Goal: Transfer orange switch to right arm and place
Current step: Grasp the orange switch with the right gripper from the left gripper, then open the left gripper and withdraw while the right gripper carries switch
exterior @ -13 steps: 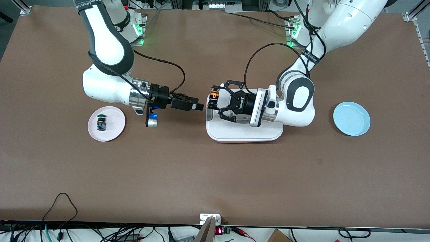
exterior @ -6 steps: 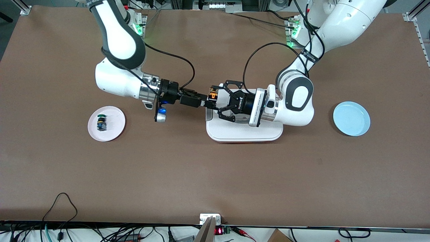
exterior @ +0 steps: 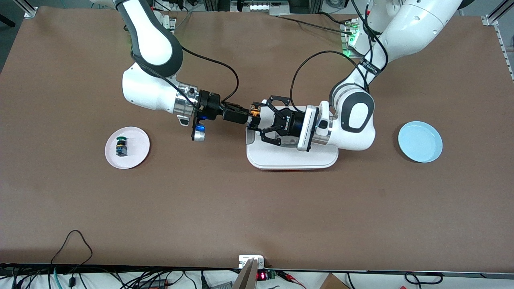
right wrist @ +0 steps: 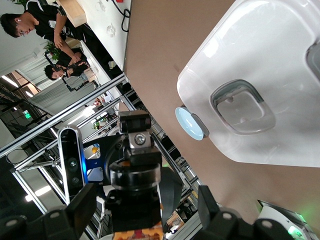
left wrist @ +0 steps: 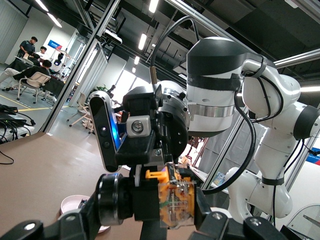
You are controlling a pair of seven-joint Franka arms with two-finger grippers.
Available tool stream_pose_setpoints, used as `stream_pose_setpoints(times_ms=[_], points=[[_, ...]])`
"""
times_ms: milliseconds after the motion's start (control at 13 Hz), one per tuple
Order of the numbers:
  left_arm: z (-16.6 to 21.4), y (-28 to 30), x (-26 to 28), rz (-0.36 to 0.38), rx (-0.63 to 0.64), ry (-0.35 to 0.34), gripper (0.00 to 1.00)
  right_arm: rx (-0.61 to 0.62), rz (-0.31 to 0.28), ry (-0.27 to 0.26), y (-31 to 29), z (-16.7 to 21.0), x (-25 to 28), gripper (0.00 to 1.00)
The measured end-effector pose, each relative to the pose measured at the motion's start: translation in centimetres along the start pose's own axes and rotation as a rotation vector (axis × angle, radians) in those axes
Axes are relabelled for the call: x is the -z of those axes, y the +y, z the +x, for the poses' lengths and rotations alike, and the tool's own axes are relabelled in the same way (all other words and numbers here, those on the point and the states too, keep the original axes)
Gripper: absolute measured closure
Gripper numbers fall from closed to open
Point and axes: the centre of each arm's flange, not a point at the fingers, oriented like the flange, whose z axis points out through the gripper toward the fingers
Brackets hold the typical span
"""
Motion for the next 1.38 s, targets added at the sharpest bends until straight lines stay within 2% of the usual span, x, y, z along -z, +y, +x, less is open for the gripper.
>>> stream_pose_setpoints(times_ms=[77, 154, 231, 385, 462, 538, 1000, 1077, 1231, 1385], points=[[0.0, 0.0, 0.0, 0.000, 0.000, 0.000, 0.27, -0.001, 0.001, 0.002, 0.0, -0.1, 0.1, 0.21], [0.0, 0.0, 0.0, 0.000, 0.000, 0.000, 0.27, -0.002, 0.002, 0.003, 0.0, -0.2, 0.2, 0.27], [0.0, 0.0, 0.0, 0.000, 0.000, 0.000, 0.27, -0.001, 0.003, 0.004, 0.0, -0.2, 0.3, 0.27], [-0.2, 0.0, 0.0, 0.001, 0.003, -0.002, 0.27, -0.003, 0.010, 0.005, -0.2, -0.3, 0.4, 0.44], [-0.2, 0.0, 0.0, 0.001, 0.003, -0.002, 0.27, -0.003, 0.010, 0.005, -0.2, -0.3, 0.4, 0.47], [-0.3, 0.0, 0.0, 0.002, 0.010, 0.000, 0.27, -0.004, 0.013, 0.007, -0.2, -0.3, 0.4, 0.57], [-0.3, 0.0, -0.1, 0.002, 0.021, 0.002, 0.27, 0.000, 0.014, 0.008, -0.3, -0.4, 0.4, 0.57], [-0.2, 0.0, 0.0, 0.005, 0.015, 0.003, 0.20, 0.000, 0.014, 0.008, -0.3, -0.3, 0.5, 0.57], [0.1, -0.3, 0.9, 0.018, 0.009, 0.008, 0.01, 0.000, 0.016, 0.009, -0.4, -0.3, 0.6, 0.57], [0.4, -0.6, 1.8, 0.030, 0.007, 0.015, 0.00, 0.001, 0.019, 0.011, -0.5, -0.3, 0.8, 0.57]])
